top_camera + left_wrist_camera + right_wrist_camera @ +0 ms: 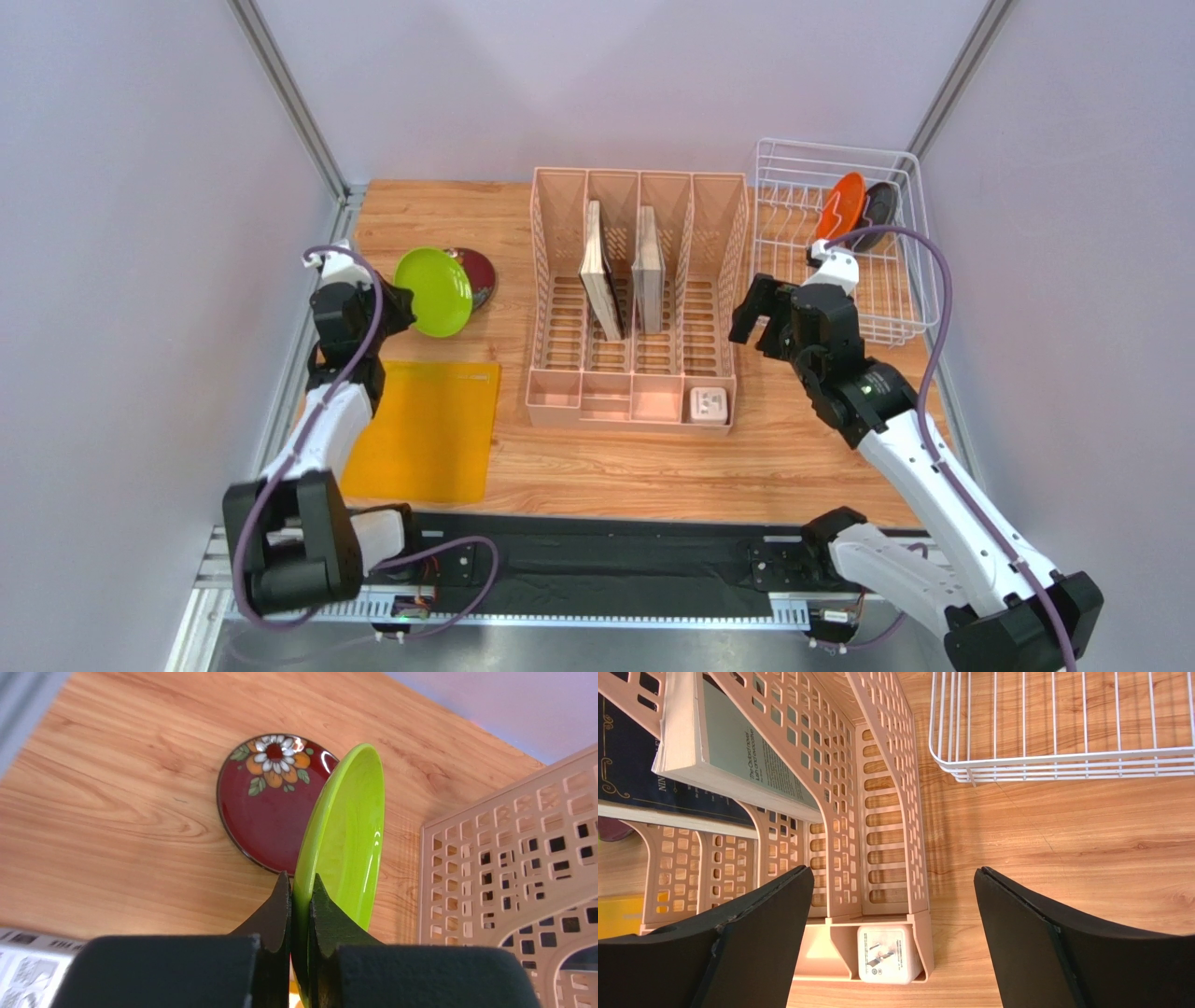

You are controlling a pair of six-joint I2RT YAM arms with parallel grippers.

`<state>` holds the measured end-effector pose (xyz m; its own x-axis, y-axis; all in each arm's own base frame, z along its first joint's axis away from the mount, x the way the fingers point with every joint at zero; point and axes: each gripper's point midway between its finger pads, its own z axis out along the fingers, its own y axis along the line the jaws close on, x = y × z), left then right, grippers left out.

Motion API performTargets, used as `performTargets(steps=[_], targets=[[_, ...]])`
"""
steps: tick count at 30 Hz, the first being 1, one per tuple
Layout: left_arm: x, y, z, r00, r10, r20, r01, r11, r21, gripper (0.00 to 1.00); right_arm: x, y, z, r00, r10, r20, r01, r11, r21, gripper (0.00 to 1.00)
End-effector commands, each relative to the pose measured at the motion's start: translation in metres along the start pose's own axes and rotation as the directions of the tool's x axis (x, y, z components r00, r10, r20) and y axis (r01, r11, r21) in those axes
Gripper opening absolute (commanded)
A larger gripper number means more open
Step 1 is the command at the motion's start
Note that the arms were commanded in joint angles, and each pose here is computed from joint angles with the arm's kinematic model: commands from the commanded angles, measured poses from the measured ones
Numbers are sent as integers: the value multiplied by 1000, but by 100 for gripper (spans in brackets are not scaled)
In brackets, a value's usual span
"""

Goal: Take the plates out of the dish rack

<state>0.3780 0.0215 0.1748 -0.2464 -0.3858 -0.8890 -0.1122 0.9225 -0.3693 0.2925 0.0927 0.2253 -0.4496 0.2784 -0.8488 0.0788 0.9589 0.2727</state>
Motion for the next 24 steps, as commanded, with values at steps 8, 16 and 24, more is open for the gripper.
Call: performTargets(steps=[8, 16, 24], targets=[[-31, -8, 90, 983, -165, 79, 144, 964, 225, 0, -31, 24, 24, 997, 50, 51, -46, 997, -68, 91], [-8, 10, 137, 973, -230, -12, 227, 948, 224, 0, -60, 18, 30, 991, 69, 114, -66, 997, -31, 91], [15, 18, 154, 946, -293, -142, 317, 928, 198, 12, -106, -1, 32, 970, 123, 210, -132, 991, 32, 92]])
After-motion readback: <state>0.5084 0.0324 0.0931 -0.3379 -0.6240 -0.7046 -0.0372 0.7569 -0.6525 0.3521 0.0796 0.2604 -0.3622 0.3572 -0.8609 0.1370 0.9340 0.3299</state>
